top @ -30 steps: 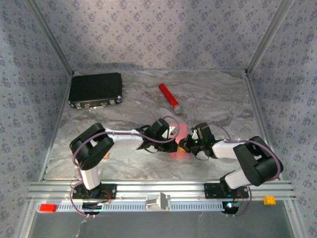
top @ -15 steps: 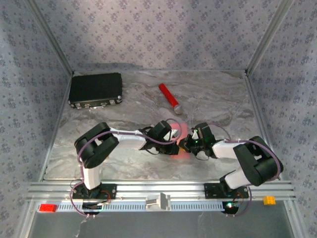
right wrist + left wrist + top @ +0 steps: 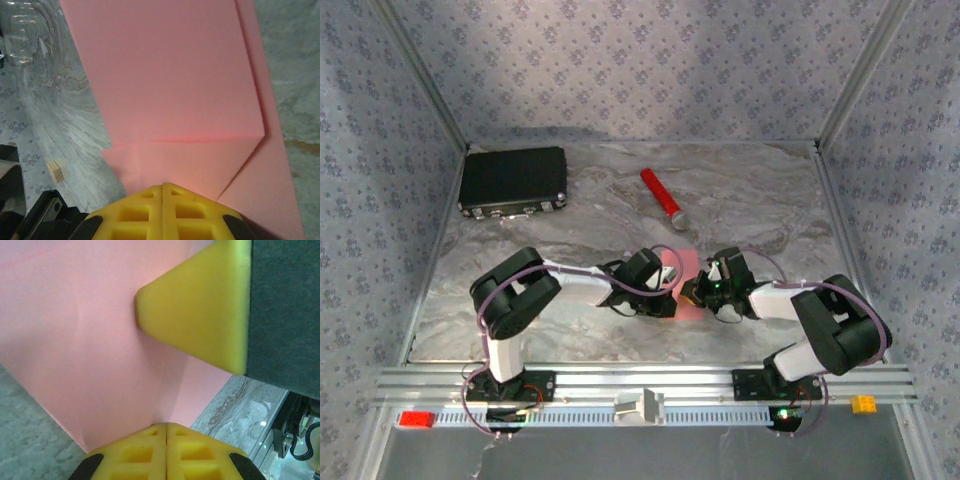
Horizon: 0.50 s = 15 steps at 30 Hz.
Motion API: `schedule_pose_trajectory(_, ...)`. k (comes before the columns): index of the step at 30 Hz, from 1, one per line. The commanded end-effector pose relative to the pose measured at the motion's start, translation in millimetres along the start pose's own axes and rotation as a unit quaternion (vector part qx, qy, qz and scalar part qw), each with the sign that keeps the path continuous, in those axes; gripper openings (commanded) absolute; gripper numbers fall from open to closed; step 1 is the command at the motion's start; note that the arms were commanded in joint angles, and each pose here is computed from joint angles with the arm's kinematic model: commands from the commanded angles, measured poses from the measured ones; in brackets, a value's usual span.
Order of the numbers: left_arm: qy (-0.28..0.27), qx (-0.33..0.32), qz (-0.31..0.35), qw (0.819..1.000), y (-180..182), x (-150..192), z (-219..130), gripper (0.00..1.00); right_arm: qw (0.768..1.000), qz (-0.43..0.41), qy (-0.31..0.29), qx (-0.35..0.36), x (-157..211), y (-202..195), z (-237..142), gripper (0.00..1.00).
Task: Fold a paper plane with a square sheet of paper (pick it up from the middle)
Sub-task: Fold the triangle a second time at the center of the table.
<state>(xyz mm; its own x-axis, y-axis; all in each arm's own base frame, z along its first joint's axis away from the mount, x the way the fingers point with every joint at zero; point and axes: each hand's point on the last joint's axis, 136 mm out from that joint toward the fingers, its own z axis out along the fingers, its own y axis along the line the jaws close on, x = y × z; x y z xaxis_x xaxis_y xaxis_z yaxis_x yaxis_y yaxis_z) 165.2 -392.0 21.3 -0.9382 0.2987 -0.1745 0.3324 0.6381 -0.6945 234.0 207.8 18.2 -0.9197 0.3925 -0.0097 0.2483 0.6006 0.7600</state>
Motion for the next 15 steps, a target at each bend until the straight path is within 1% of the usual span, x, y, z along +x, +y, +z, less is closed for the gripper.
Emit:
schedule_pose_trajectory(1, 0.012, -0.016, -0.002, 1.000, 8, 15, -3, 0.07, 0.999, 0.022, 0.000, 0.046, 3, -26, -3, 0.02)
schedule_pose_trajectory(12, 0.019, -0.033, -0.001, 0.999, 13, 32, -10, 0.06, 0.999, 0.022, 0.001, 0.045, 3, -25, -3, 0.01)
schedule_pose_trajectory(15, 0.020, -0.028, 0.008, 0.999, 8, 33, -13, 0.07, 0.999, 0.021, 0.001, 0.042, 2, -23, -3, 0.02)
